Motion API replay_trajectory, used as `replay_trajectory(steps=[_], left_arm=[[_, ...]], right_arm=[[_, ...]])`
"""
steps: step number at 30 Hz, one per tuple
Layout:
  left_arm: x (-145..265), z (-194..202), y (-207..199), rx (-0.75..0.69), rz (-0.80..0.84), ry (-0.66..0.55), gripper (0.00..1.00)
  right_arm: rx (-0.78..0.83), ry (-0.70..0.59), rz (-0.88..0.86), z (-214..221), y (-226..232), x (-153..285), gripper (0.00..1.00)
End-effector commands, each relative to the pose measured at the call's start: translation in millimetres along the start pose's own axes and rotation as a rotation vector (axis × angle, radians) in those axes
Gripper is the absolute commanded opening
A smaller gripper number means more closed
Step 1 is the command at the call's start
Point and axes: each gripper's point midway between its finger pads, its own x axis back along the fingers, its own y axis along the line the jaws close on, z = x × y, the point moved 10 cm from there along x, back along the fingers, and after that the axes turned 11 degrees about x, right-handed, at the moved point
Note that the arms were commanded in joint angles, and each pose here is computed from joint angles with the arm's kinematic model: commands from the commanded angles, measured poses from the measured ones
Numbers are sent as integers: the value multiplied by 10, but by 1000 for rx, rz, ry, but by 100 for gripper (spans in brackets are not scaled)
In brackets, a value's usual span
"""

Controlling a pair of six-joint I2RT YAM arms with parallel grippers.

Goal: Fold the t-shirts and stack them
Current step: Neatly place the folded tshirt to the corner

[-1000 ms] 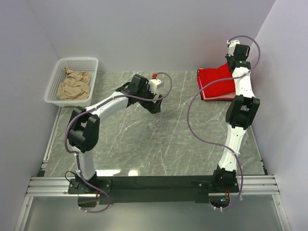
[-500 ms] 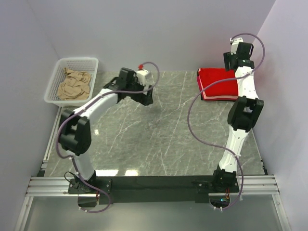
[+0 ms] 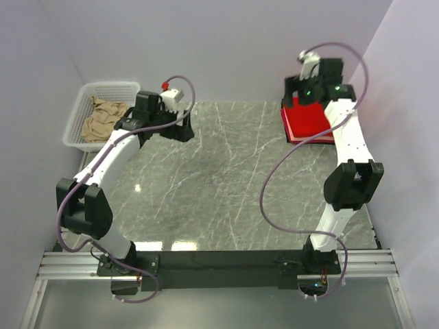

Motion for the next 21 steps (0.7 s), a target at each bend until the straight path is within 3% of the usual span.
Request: replay_trajectory(steps=[1,6,13,21], left_arm=[[205,235,125,37,-71,68,100],[341,646,229,21,-137,111,100],[459,1116,354,-28,-198,193,99],[610,1104,326,-9,-258,98,100]], right_arm=[[-42,144,-217,369,589,34,91],[4,211,-345,887,1199,154,91],[26,280,-407,1164,1586,315,91],[-24,301,-352,1282,1647,533,93]])
